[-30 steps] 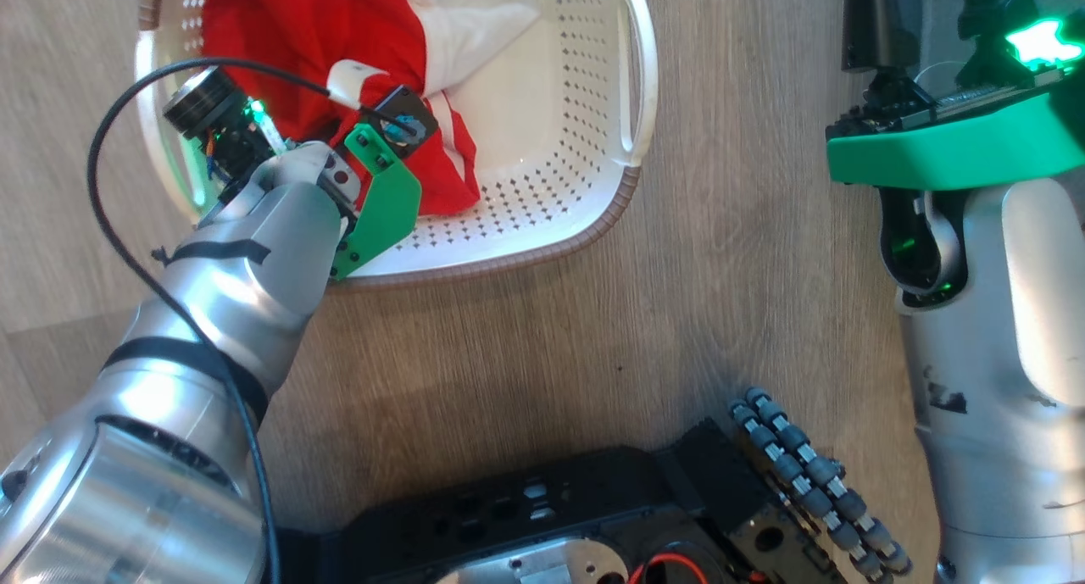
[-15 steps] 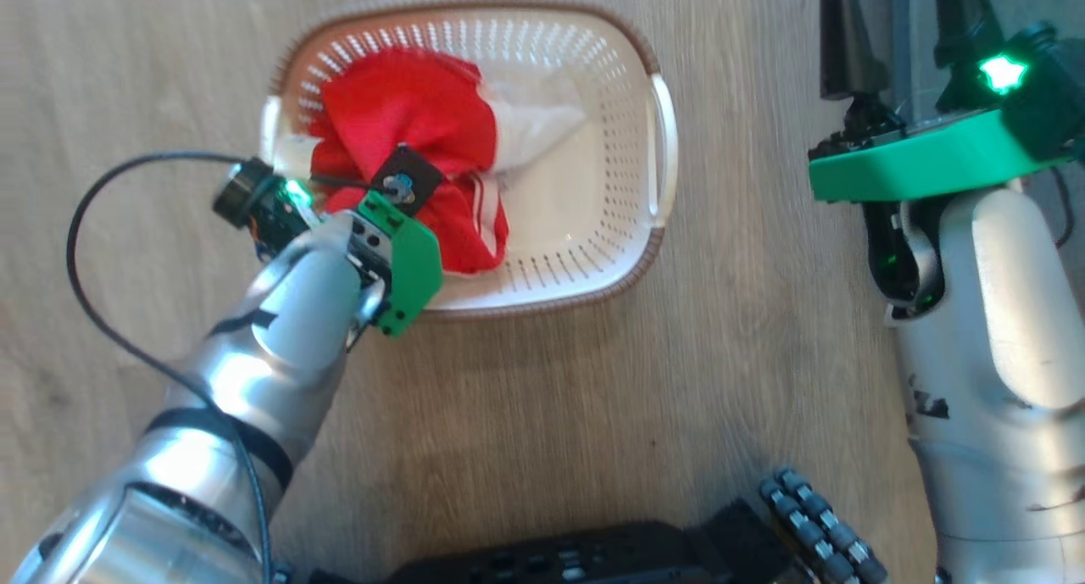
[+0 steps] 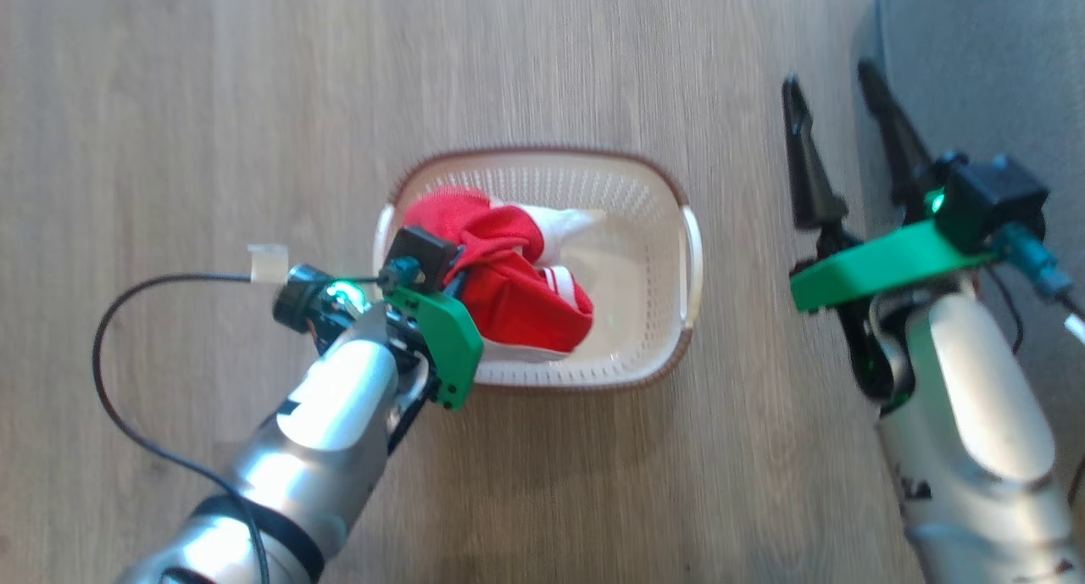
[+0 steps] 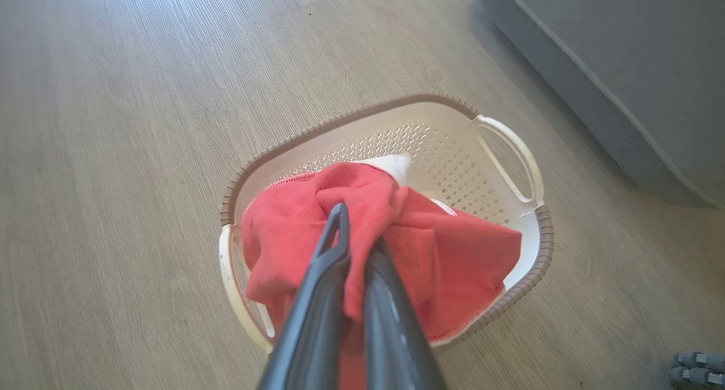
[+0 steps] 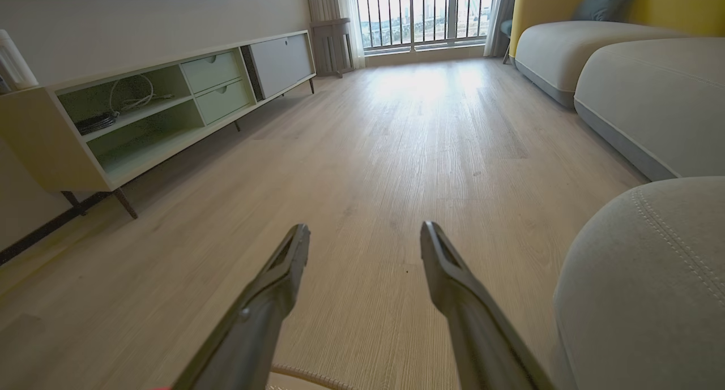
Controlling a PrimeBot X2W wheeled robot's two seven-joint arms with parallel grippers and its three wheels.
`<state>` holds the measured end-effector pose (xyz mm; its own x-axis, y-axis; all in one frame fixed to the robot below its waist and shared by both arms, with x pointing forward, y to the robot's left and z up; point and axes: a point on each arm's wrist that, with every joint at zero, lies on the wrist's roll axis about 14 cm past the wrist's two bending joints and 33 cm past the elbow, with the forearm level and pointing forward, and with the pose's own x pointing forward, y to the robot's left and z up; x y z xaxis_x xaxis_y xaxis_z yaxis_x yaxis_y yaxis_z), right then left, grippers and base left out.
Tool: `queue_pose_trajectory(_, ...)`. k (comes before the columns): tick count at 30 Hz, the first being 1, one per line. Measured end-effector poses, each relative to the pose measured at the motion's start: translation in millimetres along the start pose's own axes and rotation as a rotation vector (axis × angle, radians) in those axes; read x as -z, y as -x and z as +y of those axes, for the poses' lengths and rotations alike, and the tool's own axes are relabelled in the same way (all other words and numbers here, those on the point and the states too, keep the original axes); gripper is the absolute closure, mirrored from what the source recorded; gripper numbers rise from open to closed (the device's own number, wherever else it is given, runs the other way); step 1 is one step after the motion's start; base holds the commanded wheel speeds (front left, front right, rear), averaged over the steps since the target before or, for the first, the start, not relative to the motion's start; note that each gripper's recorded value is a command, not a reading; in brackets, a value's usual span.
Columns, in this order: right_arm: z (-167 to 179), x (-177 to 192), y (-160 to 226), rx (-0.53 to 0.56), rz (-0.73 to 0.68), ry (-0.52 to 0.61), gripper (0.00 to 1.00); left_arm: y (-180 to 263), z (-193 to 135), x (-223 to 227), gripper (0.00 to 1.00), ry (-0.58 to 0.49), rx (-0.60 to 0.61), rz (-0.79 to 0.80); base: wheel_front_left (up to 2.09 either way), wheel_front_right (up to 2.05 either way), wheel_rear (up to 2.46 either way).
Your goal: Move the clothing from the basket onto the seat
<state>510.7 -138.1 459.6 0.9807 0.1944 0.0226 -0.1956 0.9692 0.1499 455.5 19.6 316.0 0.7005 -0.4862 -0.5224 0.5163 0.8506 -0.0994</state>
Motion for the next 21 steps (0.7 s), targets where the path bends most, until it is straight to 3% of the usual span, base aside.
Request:
queue_pose_trajectory(13, 22.3, -25.4, 62.4, -0.011, 0.000, -0.015, 0.00, 67.5, -19.2, -66.1, 1.00, 0.030, -0.080, -0.225, 0.00, 0.00, 0.00)
queue_pose_trajectory(21, 34.4, -39.6, 86.5, -0.023, -0.026, -0.022, 0.00, 99.4, -35.9, -137.7, 1.00, -0.002, -0.076, -0.440, 0.00, 0.00, 0.00)
